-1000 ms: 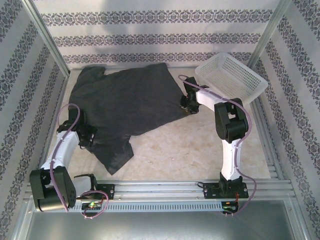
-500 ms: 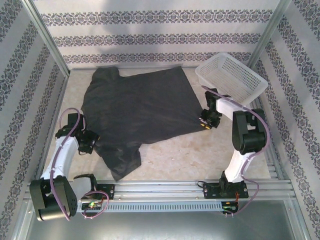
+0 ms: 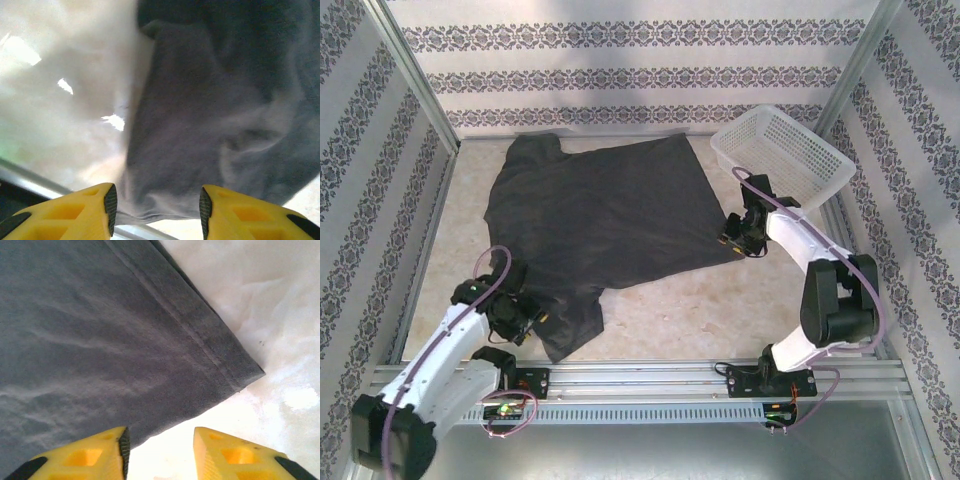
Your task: Fold and stack the t-shirts
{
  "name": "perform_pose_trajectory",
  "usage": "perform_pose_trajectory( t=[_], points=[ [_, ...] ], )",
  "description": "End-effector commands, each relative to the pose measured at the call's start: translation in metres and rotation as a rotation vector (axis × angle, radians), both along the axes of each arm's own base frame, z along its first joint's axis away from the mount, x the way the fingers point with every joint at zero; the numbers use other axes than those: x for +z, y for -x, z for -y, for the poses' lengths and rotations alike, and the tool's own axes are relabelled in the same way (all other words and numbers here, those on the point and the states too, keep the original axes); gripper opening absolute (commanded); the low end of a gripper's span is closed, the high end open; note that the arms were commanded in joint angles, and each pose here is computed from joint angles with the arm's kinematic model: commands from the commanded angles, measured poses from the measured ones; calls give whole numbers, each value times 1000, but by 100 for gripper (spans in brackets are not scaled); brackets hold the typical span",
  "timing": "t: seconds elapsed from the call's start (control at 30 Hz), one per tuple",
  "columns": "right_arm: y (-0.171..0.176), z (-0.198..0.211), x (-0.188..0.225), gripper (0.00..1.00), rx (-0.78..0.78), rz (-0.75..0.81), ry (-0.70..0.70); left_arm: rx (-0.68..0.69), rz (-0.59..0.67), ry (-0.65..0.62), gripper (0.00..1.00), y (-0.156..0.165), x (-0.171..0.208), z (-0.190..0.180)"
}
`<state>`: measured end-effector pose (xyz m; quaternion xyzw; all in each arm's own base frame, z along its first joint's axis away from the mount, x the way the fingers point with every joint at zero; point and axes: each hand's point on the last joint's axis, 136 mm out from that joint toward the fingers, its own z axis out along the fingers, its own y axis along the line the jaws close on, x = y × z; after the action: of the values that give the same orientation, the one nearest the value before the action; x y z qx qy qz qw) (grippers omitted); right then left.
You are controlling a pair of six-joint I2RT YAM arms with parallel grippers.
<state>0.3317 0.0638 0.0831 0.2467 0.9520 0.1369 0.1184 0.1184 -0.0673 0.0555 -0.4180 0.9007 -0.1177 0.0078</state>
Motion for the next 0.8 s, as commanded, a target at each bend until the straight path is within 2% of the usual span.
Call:
perform_pose_trajectory(
  t=[0.0, 0.2, 0.37, 0.57, 0.77],
  points=[
    [2, -5, 15, 41, 45, 52, -11, 11, -139, -15, 49, 43, -14, 8],
    [13, -7, 8, 42, 48, 28, -23, -76, -133, -2, 49, 28, -33, 44],
    [19, -6, 8, 42, 50, 26, -21, -112, -150, -55, 42, 13, -51, 55],
    [26, -3, 9, 42, 32, 31, -17, -98, -117, -205, 2, 9, -42, 27],
    [41, 12, -2, 40, -78, 0, 17, 23, -72, -389, 0, 38, 3, -38]
  ],
)
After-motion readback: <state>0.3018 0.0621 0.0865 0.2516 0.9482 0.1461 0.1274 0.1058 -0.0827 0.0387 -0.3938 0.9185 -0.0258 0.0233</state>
